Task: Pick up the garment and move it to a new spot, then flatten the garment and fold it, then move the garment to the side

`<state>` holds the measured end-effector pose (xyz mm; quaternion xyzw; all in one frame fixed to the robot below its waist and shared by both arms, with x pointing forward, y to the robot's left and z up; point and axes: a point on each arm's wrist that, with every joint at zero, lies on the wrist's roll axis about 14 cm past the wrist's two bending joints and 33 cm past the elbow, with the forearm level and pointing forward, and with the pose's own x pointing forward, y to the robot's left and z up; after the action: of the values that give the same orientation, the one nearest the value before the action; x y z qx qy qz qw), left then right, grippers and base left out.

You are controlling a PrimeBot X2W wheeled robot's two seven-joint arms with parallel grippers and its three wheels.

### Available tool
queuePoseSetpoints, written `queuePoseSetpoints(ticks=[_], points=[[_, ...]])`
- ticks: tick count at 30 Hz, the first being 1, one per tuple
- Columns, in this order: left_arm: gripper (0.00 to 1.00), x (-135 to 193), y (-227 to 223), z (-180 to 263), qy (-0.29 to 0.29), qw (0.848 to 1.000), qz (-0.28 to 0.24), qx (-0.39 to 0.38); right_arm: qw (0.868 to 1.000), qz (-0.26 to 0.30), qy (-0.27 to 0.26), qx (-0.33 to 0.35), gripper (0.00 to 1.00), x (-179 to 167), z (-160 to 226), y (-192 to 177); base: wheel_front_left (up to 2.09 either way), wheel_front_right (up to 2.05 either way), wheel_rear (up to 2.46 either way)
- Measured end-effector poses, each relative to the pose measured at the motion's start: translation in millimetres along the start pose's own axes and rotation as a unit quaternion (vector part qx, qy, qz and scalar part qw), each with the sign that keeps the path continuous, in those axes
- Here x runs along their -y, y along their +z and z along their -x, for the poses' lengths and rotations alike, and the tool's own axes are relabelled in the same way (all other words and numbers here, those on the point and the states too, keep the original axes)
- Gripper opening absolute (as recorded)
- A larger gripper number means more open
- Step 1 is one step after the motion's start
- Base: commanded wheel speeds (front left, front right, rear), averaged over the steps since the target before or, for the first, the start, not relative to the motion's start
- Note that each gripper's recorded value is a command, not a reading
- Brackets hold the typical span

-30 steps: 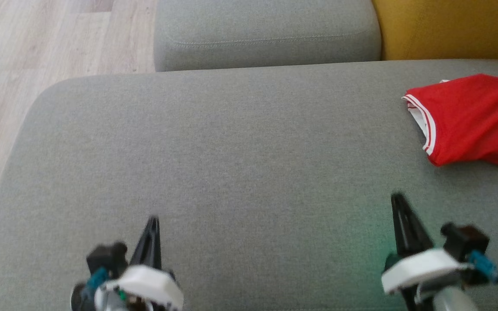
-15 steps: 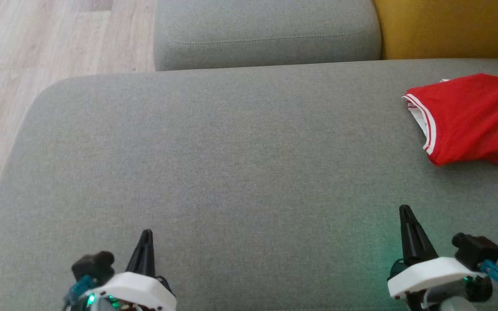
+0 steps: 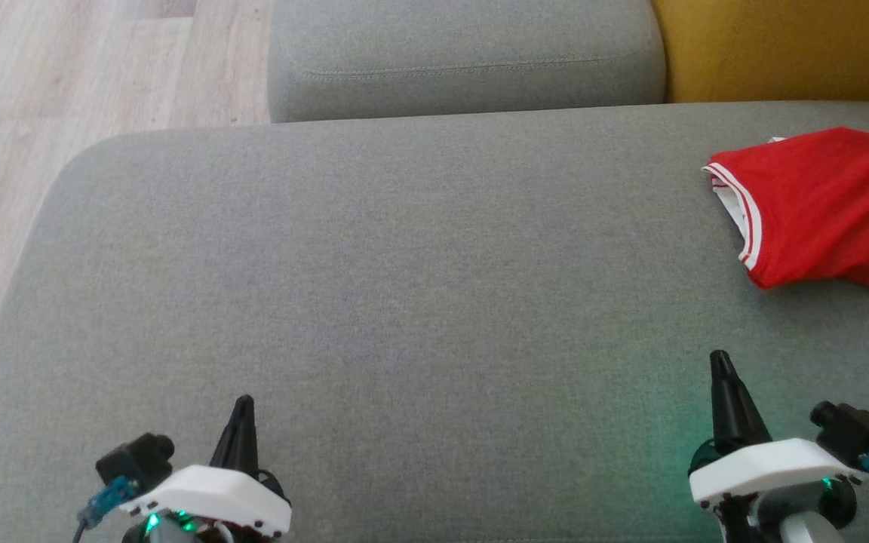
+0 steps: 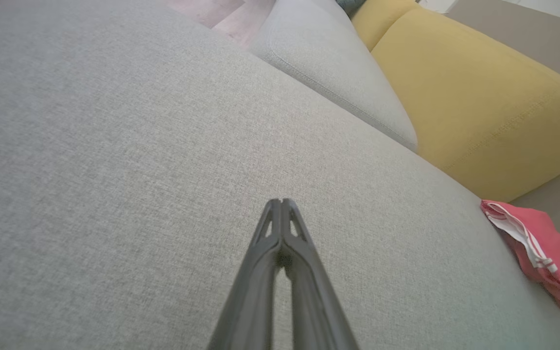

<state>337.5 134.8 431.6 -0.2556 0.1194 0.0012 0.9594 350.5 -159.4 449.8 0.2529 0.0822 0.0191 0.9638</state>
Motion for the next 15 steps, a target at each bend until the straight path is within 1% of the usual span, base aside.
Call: queuePoseSetpoints(ticks=[15], points=[[0.00,-4.7,6.2,-5.1,0.006,0.997,0.081,-0.005,0.996,-0.084,-0.018,0.006,0.00,8.8,-0.4,4.4,0.00,0.00,0.00]])
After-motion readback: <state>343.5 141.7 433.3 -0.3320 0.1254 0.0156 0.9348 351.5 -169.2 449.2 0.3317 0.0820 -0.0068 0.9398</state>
